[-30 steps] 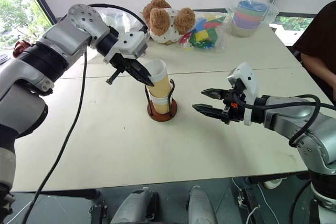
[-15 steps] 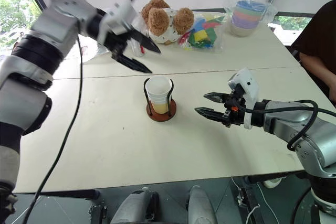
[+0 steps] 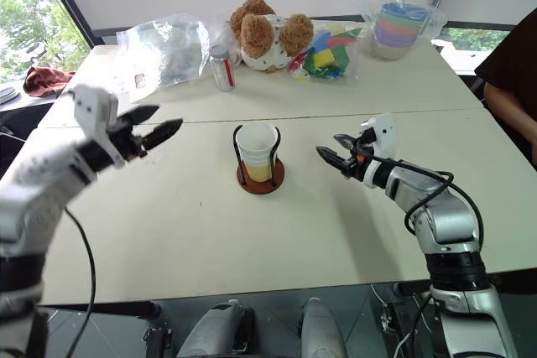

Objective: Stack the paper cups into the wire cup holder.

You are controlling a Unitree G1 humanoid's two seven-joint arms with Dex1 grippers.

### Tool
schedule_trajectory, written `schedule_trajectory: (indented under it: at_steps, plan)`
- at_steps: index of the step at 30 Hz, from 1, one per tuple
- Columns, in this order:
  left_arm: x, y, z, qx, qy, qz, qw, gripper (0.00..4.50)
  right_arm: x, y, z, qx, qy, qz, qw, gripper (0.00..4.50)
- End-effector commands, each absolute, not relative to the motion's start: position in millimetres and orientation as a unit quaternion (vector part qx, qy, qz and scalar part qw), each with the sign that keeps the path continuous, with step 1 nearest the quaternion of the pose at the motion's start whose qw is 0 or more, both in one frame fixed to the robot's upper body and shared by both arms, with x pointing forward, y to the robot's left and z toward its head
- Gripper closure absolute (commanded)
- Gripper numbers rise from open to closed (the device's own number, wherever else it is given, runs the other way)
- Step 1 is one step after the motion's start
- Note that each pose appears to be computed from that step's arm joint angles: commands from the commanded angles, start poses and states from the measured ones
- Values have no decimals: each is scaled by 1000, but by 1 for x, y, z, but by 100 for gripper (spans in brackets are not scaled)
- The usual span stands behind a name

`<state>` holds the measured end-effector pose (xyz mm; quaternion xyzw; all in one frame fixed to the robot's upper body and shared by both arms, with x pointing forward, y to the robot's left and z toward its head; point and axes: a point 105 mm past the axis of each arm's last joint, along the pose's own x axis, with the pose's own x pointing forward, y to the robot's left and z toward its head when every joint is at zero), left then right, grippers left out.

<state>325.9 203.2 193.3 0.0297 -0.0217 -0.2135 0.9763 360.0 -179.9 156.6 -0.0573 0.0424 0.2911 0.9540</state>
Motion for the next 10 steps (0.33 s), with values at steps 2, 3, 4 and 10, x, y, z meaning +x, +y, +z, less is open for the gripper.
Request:
schedule_trajectory:
  at_steps: [2, 3, 4, 10]
  plan:
    - [306, 214, 186, 26, -52, -122, 991, 122, 382, -196, 164, -66, 3, 234, 970, 173]
    - [303, 213, 179, 14, -48, -117, 992, 122, 387, -200, 162, -71, 2, 223, 972, 173]
    - [301, 212, 173, 12, -44, -114, 992, 122, 391, -203, 161, -73, 0, 211, 975, 173]
    - [296, 222, 151, -2, -38, -69, 997, 122, 398, -208, 158, -70, -9, 192, 979, 173]
